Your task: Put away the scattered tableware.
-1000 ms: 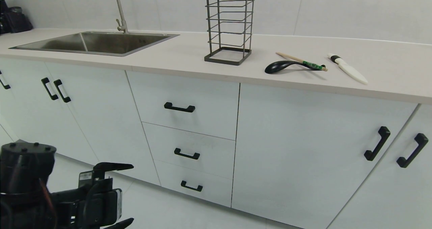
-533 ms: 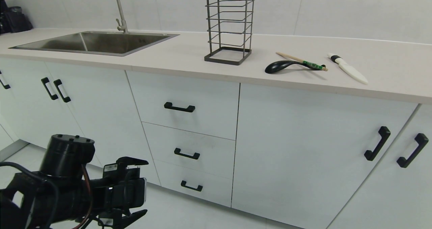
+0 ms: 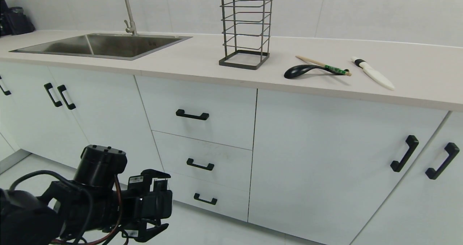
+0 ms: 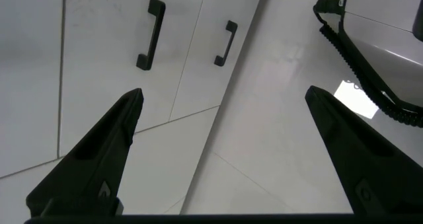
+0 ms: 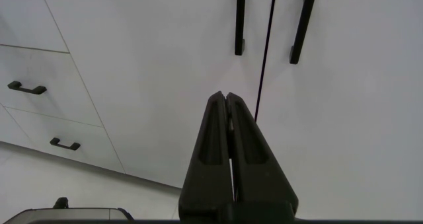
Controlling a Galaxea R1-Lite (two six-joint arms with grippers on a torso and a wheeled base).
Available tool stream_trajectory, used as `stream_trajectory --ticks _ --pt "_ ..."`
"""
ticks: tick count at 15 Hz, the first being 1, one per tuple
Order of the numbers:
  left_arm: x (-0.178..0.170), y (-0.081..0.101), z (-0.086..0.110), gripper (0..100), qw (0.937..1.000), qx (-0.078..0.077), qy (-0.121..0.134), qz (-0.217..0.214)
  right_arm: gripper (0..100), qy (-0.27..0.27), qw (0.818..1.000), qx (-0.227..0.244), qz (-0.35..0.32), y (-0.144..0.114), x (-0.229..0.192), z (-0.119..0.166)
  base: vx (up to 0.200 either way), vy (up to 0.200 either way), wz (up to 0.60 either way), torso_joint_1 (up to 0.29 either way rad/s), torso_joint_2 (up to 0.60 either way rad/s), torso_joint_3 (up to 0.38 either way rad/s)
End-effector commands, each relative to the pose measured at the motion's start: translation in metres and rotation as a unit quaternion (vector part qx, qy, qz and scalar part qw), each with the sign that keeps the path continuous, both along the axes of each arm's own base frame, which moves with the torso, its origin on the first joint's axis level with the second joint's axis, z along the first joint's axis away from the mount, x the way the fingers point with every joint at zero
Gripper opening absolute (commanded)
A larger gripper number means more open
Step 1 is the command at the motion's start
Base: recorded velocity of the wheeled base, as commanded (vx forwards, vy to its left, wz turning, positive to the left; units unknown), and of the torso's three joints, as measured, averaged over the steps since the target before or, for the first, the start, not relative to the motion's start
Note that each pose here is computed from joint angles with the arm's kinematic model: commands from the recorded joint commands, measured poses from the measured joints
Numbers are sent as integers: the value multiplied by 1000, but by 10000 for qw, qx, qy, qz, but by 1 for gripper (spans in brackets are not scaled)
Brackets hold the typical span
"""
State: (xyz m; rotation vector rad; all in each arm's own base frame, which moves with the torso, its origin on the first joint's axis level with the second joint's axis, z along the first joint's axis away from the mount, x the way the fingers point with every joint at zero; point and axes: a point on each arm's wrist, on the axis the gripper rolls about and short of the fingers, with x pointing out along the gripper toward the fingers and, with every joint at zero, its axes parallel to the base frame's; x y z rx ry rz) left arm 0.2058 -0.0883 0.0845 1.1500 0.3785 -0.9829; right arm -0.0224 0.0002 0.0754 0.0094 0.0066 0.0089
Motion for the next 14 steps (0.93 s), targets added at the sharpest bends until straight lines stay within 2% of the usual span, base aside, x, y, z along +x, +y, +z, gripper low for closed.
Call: stream_trajectory --ticks 1,3,6,11,14 --pt "2 -1 -8 100 9999 58 142 10 0 5 10000 -1 1 0 0 0 0 0 0 0 0 0" --pt "6 -2 -14 100 9997 104 212 14 0 5 10000 -1 1 0 0 0 0 0 0 0 0 0" --pt "18 -6 -24 100 9997 208 84 122 0 5 10000 -1 1 0 0 0 0 0 0 0 0 0" --pt "42 -11 -46 100 9992 407 -26 -15 0 13 10000 -1 1 0 0 0 0 0 0 0 0 0" --pt "56 -14 -55 100 9991 431 -9 30 0 13 10000 -1 1 0 0 0 0 0 0 0 0 0"
